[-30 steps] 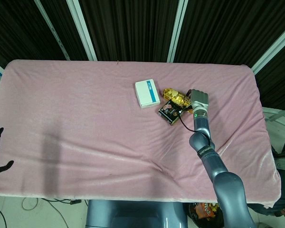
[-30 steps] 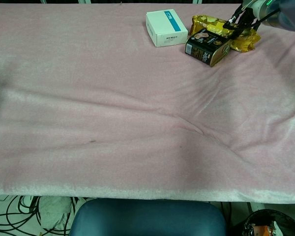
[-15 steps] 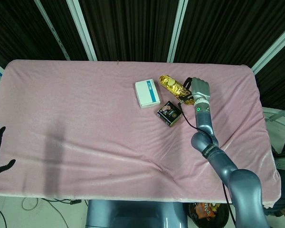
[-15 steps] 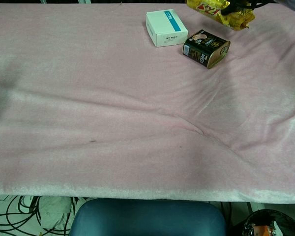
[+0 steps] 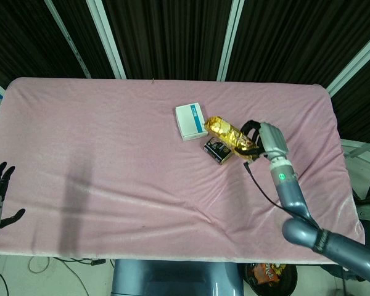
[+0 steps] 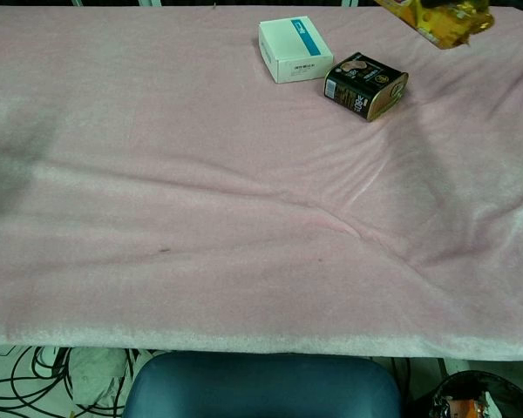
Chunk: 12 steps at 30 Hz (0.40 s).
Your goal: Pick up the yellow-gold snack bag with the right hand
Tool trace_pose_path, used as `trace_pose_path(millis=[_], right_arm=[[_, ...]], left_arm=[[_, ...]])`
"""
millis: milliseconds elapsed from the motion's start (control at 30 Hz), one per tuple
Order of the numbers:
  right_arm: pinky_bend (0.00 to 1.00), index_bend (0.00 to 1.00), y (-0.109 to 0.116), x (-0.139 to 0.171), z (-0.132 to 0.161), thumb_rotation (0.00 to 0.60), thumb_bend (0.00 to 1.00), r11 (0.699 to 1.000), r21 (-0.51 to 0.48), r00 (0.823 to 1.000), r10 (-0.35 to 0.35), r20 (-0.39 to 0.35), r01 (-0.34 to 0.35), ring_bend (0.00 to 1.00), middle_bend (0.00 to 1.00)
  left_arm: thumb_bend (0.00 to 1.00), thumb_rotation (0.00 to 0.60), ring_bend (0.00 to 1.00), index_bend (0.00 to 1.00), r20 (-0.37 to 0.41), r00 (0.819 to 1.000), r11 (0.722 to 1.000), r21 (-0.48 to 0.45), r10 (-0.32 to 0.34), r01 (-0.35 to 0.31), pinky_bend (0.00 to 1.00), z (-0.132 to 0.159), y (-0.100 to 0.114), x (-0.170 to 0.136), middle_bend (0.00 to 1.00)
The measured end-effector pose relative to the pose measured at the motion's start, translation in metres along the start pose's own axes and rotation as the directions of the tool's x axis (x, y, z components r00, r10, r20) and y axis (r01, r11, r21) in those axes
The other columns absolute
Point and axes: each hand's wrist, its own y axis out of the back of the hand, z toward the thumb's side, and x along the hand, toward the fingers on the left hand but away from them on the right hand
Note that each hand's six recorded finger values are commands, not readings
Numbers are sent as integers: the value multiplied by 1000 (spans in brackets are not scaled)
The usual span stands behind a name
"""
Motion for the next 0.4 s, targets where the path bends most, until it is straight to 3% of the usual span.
trace_pose_path(millis=[133,233,400], right_arm=[[628,650,16,77,-10,600,295,999,-41,1000,16,-10,-16,665,664],[628,651,25,117,-11,600,296,999,-41,999,13,-31,-14,664,664],[628,651,30,151,-7,600,296,998,-53,998,16,-67,-20,664,664]], left_arm=[[0,600,0,0,11,1000,1000,-13,6,-6,0,0,3,-2,0],[0,600,0,0,13,1000,1000,-21,7,-6,0,0,4,-3,0],[0,600,0,0,19,1000,999,-36,16,-16,0,0,7,-4,0]])
